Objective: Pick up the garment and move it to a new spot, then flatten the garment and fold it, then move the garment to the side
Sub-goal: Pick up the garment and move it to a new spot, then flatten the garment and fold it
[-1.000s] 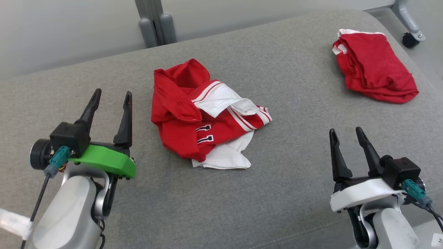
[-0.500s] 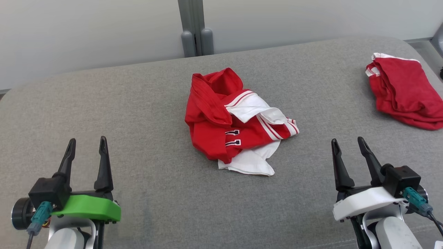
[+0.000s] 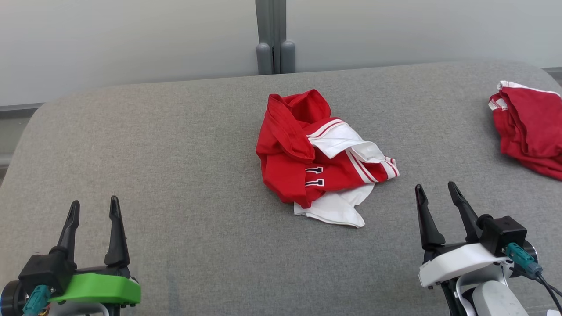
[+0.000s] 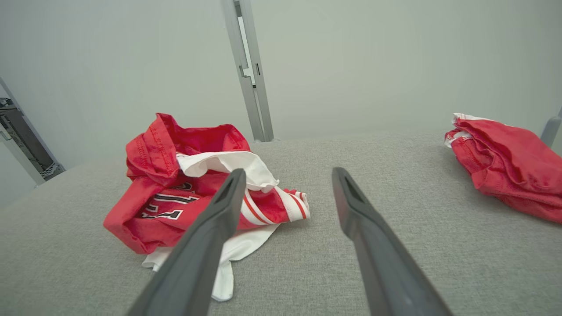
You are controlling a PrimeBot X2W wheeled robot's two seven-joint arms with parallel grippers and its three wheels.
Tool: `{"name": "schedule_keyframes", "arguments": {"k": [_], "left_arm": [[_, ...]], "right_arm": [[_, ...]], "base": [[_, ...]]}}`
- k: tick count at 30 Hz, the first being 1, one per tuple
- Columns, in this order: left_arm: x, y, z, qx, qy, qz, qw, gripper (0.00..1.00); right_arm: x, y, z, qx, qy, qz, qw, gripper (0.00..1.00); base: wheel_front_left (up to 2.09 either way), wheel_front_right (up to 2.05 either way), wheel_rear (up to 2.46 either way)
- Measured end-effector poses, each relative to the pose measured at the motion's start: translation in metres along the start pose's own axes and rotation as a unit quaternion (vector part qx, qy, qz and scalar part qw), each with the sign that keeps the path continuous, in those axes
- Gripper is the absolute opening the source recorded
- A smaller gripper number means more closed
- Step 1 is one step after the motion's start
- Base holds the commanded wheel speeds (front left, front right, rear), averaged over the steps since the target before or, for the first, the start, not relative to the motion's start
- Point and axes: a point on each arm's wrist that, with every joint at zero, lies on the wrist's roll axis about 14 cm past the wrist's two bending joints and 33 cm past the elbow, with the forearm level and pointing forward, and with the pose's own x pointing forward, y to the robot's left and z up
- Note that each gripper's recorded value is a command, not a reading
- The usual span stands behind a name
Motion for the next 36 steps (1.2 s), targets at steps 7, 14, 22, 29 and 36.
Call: {"name": "schedule_keyframes", "arguments": {"k": [7,14,22,29,36], "left_arm": [[-0.004,0.003,-0.003,0.002,0.001,0.004,1.000,1.00],[-0.004,0.000,-0.006,0.003,0.002,0.001,1.000,1.00],[-0.005,0.000,-0.006,0.003,0.001,0.000,1.000,1.00],[-0.006,0.001,-0.010,0.006,0.006,0.000,1.000,1.00],[-0.004,0.000,-0.013,0.006,0.009,0.000,1.000,1.00]], "right_arm": [[0.000,0.002,-0.005,0.002,0.007,0.004,1.000,1.00],[-0.001,0.001,-0.006,0.002,0.010,0.003,1.000,1.00],[-0.002,0.000,-0.009,0.003,0.015,0.001,1.000,1.00],[0.000,0.003,-0.015,0.004,0.023,0.006,1.000,1.00],[0.014,0.015,-0.015,-0.004,0.024,0.030,0.999,1.00]], "base": [[0.00,0.00,0.00],[0.00,0.00,0.00],[0.00,0.00,0.00],[0.00,0.00,0.00],[0.00,0.00,0.00]]}}
